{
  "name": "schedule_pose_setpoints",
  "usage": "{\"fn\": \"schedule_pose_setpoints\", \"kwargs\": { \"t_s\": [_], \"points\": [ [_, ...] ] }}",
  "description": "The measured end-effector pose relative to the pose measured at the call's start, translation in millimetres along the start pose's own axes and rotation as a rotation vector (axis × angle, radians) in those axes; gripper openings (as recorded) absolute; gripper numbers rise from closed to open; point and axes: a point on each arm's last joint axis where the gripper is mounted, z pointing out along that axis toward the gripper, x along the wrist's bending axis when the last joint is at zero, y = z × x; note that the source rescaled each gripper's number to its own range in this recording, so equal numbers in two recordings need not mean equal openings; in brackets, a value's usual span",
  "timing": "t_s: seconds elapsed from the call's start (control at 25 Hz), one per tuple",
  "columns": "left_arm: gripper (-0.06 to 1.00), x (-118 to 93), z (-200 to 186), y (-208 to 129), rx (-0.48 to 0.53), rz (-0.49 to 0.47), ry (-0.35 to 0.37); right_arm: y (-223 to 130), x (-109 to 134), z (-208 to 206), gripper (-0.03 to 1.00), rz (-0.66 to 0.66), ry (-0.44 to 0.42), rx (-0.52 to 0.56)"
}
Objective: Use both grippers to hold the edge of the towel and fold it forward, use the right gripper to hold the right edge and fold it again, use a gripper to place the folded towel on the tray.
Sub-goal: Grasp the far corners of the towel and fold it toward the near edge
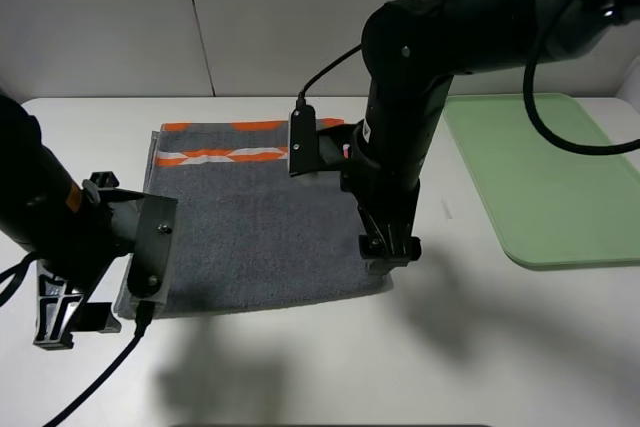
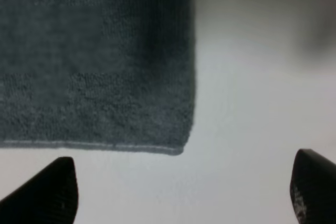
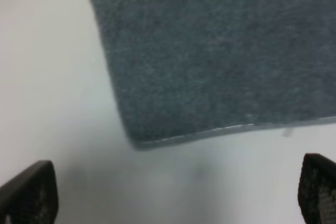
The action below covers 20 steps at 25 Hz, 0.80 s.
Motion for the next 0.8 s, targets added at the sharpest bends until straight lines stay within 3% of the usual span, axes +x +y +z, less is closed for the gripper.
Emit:
{"fn": "schedule_pose_setpoints", "kwargs": {
  "t_s": [0.32, 0.56, 0.8],
  "points": [
    [0.79, 5, 1, -4, -0.009, -0.022, 0.02, -5, 6, 14, 1.0, 0.01, -0.017, -0.021],
    [0.79, 5, 1, -4, -0.009, -0.021, 0.02, 17, 19, 18, 1.0, -0.068, -0.06, -0.076],
    [0.79, 5, 1, -4, -0.009, -0.021, 0.02, 26, 30, 49, 1.0, -0.106, -0.002, -0.024]
  ]
}}
